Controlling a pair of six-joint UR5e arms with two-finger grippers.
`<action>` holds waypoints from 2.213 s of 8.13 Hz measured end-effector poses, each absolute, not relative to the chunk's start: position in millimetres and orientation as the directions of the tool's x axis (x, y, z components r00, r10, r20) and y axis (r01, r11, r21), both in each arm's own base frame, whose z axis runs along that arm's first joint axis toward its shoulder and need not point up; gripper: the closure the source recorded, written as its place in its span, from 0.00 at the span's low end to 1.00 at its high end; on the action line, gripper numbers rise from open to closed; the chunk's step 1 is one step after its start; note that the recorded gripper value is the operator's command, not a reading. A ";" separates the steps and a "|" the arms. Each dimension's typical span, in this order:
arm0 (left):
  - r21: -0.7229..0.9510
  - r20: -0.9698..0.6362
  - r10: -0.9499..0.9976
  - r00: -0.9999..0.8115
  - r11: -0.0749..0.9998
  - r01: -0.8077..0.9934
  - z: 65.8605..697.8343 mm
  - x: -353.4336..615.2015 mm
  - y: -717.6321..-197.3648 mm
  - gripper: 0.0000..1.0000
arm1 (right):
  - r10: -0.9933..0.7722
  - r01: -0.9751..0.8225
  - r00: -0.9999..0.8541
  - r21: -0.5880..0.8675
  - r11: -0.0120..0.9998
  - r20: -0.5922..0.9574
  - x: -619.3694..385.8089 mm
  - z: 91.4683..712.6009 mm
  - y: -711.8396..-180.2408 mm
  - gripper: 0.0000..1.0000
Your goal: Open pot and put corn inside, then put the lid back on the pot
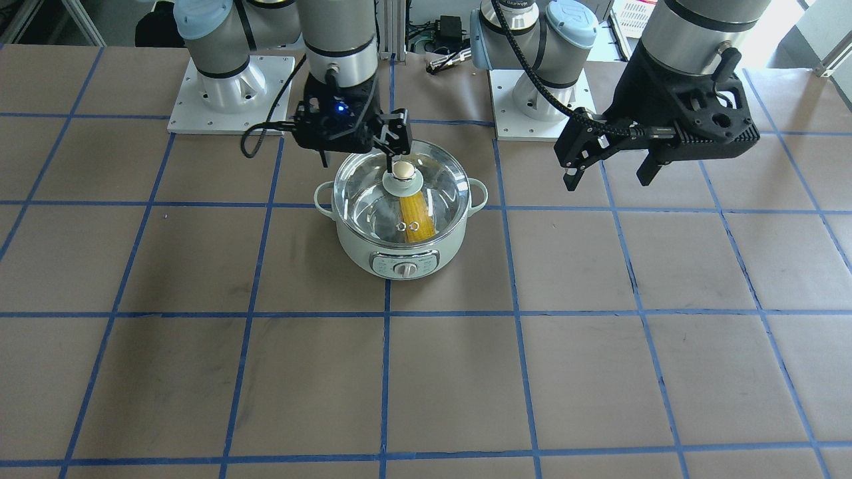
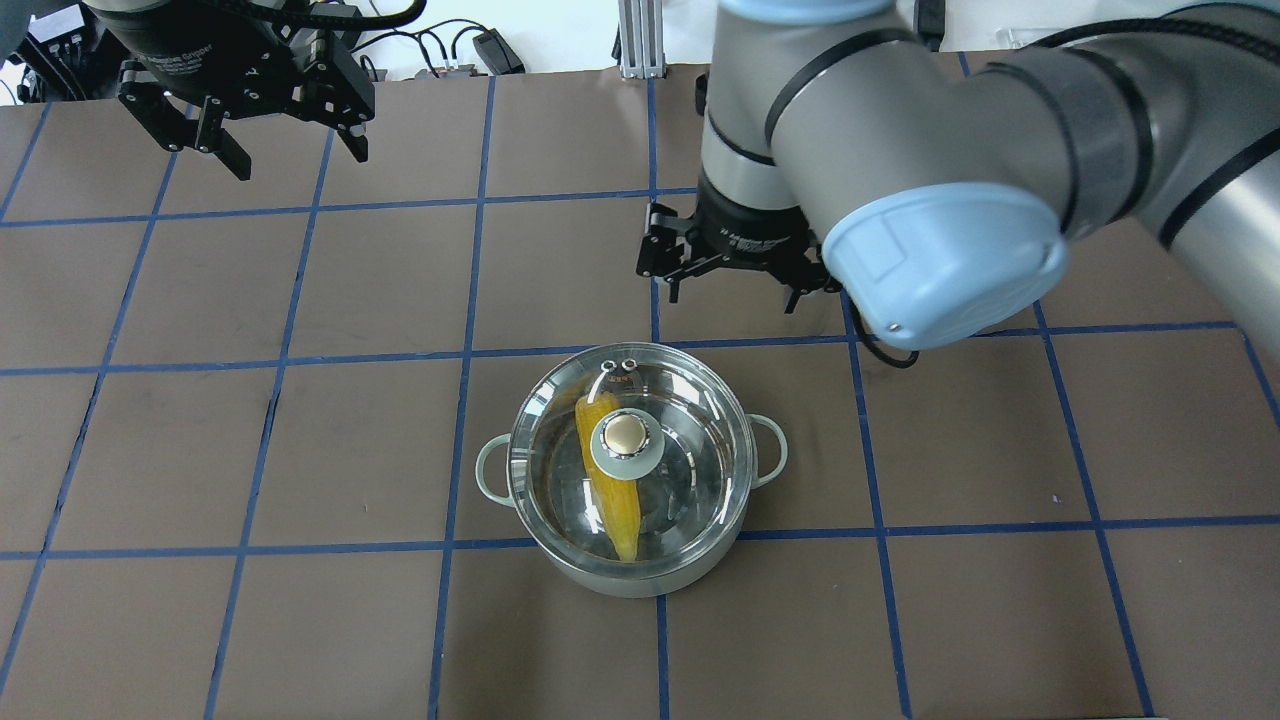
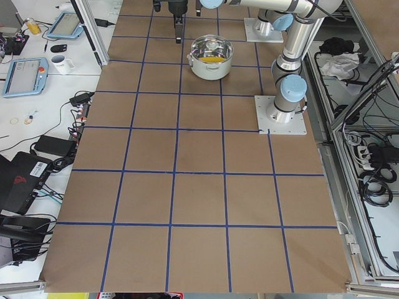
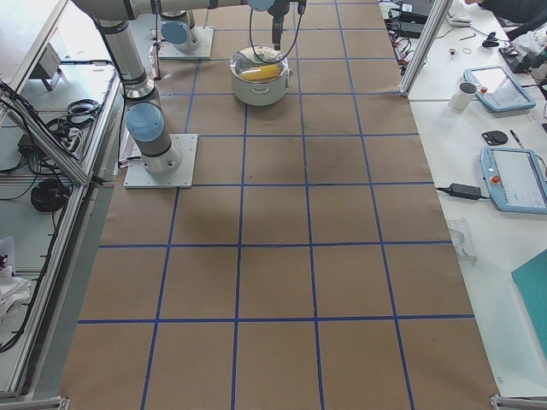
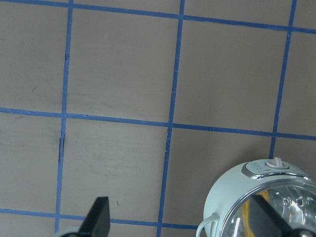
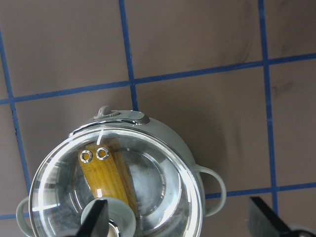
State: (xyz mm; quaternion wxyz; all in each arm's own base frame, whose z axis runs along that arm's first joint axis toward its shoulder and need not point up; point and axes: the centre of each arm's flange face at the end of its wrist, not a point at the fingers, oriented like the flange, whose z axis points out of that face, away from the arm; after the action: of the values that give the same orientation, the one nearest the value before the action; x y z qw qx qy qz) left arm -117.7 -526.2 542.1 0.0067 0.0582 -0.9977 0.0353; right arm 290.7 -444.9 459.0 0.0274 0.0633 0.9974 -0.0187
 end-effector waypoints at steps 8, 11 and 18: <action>-0.073 0.015 -0.126 -0.992 0.989 -0.127 543.3 -117.4 -524.9 0.00 | 0.084 0.085 -0.996 -0.023 0.996 -0.008 167.8 509.9 -459.6 0.00; -0.073 0.015 -0.126 -0.992 0.989 -0.127 543.2 -117.4 -525.0 0.00 | 0.078 0.078 -0.997 -0.017 0.997 -0.004 167.4 512.2 -454.2 0.00; -0.074 0.018 -0.126 -0.992 0.989 -0.127 543.9 -117.7 -524.4 0.00 | 0.072 0.072 -0.997 -0.003 0.997 -0.006 169.4 508.8 -448.7 0.00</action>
State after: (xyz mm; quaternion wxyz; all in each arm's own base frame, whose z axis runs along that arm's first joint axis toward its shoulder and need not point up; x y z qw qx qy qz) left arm -117.7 -524.4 543.9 0.0065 0.0636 -0.9973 0.0373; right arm 169.4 -448.7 508.8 0.0031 0.0358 0.9994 -0.0015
